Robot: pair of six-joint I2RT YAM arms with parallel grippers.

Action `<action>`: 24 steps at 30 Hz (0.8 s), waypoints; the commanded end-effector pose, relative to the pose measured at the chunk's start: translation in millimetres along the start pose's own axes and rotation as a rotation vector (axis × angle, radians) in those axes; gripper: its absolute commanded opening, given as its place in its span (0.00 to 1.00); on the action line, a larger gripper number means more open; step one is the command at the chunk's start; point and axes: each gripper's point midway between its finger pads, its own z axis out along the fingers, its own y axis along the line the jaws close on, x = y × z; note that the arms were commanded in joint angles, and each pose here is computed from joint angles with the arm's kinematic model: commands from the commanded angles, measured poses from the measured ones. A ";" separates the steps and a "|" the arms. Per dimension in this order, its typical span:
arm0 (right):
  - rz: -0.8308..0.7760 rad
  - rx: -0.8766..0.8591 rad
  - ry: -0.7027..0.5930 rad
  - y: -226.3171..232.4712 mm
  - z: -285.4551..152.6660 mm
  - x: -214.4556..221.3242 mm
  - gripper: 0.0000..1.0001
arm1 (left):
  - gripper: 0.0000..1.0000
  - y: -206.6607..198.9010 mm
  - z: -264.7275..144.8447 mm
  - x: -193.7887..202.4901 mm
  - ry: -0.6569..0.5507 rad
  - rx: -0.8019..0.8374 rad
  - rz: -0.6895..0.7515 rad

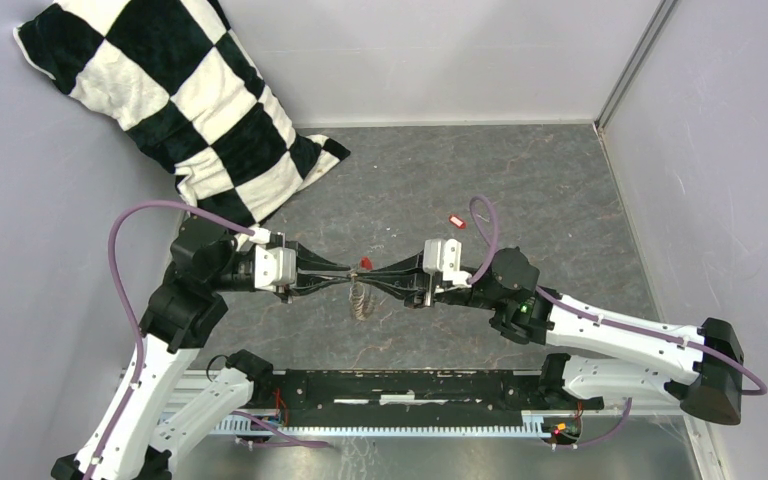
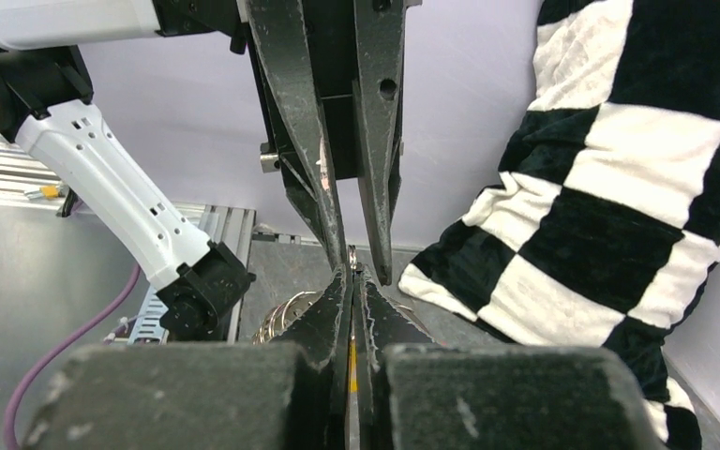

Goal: Put the keys on the keyring

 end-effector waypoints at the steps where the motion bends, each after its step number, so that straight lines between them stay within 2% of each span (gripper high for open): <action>1: -0.015 0.010 -0.119 -3.0 1.9 -34.1 0.01 | 0.26 0.2 0.6 -8.4 -0.024 0.001 -0.012; 24: -0.031 0.000 -0.102 0.8 8.7 -28.4 0.01 | 0.30 -7.0 0.7 -12.6 -0.044 0.042 0.005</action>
